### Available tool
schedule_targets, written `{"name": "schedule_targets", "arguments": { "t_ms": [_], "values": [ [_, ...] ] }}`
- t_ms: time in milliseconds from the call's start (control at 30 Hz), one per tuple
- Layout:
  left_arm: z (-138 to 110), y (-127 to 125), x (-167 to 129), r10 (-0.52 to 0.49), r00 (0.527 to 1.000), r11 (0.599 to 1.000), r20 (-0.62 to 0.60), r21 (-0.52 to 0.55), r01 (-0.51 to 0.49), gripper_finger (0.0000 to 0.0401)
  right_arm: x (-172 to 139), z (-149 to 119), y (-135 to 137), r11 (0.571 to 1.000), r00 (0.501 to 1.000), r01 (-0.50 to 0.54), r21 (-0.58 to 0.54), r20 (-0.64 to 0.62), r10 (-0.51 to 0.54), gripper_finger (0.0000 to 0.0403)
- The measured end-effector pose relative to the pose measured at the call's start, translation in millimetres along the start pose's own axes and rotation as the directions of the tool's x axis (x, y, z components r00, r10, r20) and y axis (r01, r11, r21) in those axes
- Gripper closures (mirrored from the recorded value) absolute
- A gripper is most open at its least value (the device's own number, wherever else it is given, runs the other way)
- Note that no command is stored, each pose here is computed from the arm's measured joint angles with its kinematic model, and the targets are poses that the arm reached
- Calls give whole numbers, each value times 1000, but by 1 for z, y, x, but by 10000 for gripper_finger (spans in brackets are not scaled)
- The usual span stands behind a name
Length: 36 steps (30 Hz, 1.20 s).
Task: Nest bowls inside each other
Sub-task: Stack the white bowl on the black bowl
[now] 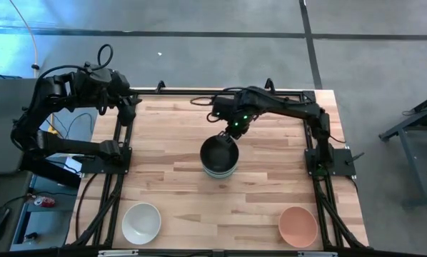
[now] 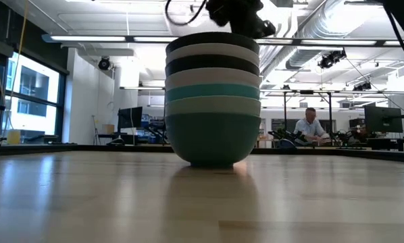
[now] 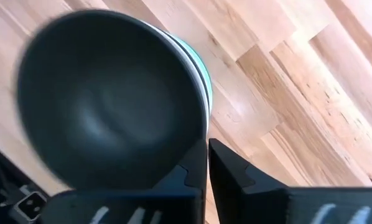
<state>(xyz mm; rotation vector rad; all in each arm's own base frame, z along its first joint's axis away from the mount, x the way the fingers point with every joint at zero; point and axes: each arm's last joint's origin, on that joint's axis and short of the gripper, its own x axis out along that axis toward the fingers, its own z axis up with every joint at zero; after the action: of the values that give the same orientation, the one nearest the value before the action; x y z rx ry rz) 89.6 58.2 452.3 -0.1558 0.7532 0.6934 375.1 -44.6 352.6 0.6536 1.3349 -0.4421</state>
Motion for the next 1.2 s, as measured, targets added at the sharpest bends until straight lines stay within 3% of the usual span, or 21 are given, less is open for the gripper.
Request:
{"name": "schedule_targets", "arguments": {
  "t_ms": [100, 233, 333, 433, 667, 800, 1100, 1200],
  "values": [
    [0, -1, 0, -17, 1000, 1000, 0, 0, 17, 263, -16, -6, -2, 1000, 999, -24, -6, 35, 24, 375],
    [-8, -8, 11, -194, 979, 981, -65, 7, 195, 263, -43, -24, -3, 994, 994, -71, -88, 81, 79, 341],
    [-26, -16, 25, -345, 916, 932, -203, 42, 361, 263, -61, -41, -2, 973, 986, -107, -206, 101, 130, 318],
    [-53, -24, 37, -426, 824, 878, -375, 48, 476, 263, -84, -62, -2, 940, 974, -126, -317, 139, 178, 302],
    [-107, -44, 65, -550, 670, 805, -498, -105, 584, 263, -134, -110, -16, 865, 929, -133, -484, 242, 279, 292],
    [-125, -60, 82, -600, 625, 775, -500, -168, 610, 263, -158, -137, -28, 847, 896, -127, -516, 307, 321, 292],
    [-147, -108, 104, -701, 500, 646, -509, -153, 748, 263, -195, -183, -54, 810, 817, -122, -574, 405, 411, 292],
    [-155, -126, 107, -693, 471, 629, -546, -139, 765, 263, -203, -195, -63, 808, 795, -124, -576, 429, 429, 292]
  ]
}}
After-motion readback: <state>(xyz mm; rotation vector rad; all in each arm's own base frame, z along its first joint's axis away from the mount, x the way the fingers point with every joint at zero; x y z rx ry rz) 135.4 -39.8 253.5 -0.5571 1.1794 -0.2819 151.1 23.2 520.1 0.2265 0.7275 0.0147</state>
